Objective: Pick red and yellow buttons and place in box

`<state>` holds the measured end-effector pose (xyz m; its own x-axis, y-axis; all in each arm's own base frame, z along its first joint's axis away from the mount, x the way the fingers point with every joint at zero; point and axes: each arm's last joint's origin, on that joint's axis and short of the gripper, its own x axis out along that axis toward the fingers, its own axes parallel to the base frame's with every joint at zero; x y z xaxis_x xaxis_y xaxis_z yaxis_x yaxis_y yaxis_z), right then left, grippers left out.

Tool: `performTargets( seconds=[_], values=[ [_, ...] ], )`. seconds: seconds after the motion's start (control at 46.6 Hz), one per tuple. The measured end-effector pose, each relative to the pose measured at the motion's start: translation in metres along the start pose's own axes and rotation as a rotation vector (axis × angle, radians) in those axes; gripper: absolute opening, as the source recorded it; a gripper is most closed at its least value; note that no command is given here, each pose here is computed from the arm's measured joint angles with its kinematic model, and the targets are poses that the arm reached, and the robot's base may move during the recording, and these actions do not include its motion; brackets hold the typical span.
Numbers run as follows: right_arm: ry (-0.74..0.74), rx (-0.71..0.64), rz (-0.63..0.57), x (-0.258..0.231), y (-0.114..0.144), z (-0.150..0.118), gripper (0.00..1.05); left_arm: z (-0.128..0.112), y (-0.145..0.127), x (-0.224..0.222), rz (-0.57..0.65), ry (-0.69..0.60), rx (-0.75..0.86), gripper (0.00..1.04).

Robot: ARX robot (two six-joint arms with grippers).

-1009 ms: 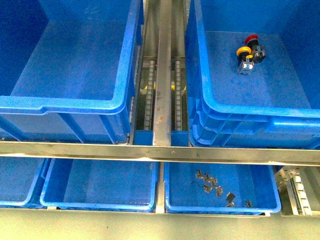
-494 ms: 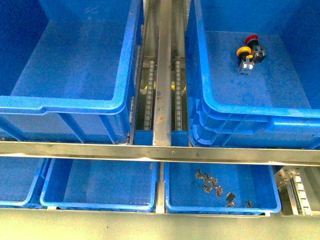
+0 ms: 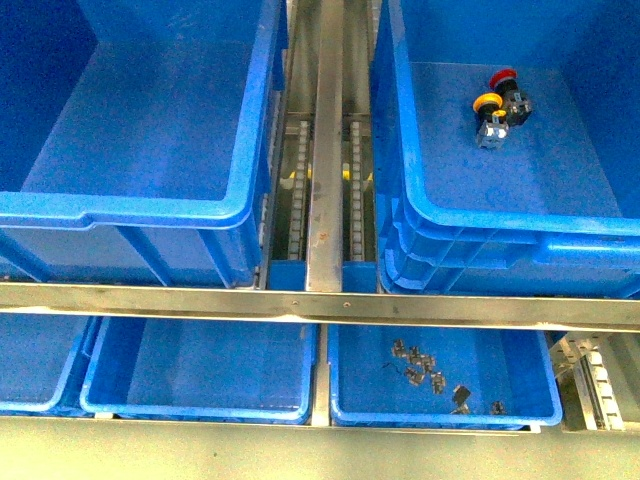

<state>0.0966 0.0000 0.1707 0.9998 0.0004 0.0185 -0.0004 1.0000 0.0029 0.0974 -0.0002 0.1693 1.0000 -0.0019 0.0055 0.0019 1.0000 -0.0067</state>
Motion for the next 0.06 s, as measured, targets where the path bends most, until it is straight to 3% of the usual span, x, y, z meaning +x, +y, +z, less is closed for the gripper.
performTargets(
  seconds=[0.064],
  values=[
    [0.0, 0.0, 0.0, 0.0, 0.0, 0.0, 0.99, 0.0, 0.0, 0.0, 0.0, 0.0, 0.0, 0.97]
  ],
)
